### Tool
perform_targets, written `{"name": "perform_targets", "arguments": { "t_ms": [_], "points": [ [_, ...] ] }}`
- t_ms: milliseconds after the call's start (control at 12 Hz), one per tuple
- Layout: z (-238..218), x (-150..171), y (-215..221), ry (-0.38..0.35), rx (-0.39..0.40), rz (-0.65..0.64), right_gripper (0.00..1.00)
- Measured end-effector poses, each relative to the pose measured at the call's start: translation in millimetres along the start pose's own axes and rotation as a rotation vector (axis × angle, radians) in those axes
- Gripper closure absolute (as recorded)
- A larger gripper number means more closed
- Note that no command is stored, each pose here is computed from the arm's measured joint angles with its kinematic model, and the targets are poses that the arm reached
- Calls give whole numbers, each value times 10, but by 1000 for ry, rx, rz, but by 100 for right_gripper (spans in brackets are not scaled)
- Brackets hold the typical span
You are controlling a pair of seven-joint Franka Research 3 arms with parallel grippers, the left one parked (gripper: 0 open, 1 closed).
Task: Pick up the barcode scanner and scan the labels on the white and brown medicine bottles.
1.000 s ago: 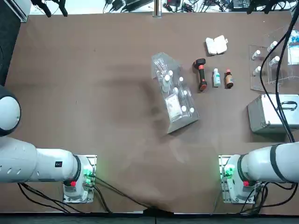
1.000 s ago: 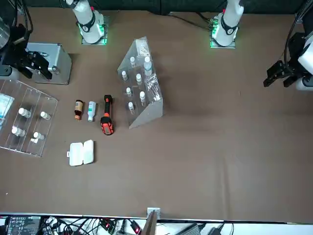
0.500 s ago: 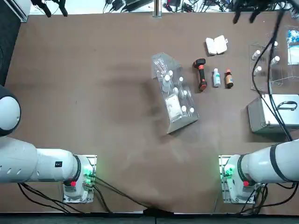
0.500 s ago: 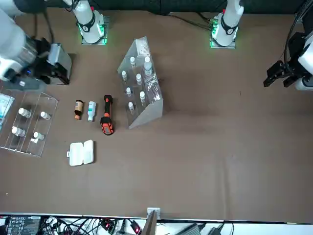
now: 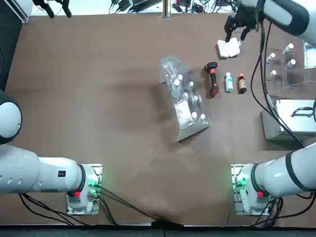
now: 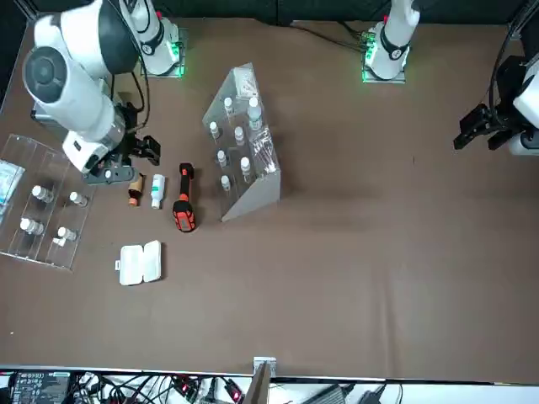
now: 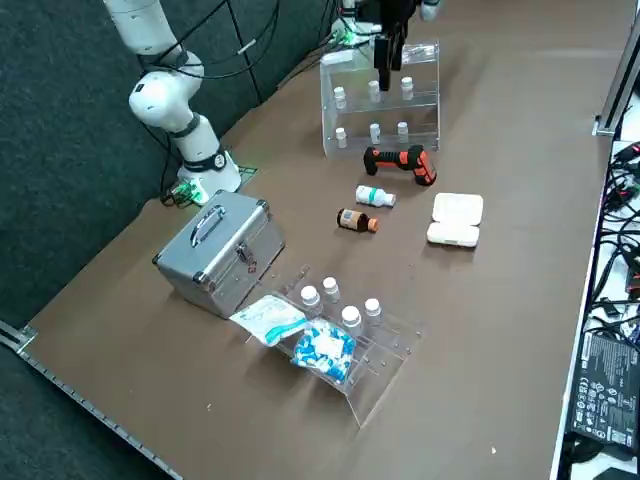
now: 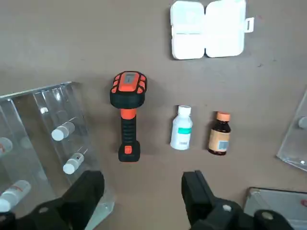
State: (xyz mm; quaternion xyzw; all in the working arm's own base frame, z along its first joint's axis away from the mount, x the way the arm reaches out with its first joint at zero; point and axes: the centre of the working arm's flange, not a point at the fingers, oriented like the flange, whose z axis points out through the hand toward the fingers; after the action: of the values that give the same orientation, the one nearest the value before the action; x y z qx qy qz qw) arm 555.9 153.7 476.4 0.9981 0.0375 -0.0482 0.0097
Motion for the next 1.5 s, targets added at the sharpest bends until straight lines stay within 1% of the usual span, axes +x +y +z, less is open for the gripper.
{"name": "perform_targets", "arguments": {
  "t_ms": [500,750,1000,1250,1500],
  "points": [
    [821,-46,-126,-12,13,-12,0],
    [1169,-11,-175,-21,11,45,0],
    [1401,46,-257,-26,8,63,0],
    [1629,95,-458,-4,10,72,0],
    [1772,122,-482,-4,10,74,0]
  ]
}}
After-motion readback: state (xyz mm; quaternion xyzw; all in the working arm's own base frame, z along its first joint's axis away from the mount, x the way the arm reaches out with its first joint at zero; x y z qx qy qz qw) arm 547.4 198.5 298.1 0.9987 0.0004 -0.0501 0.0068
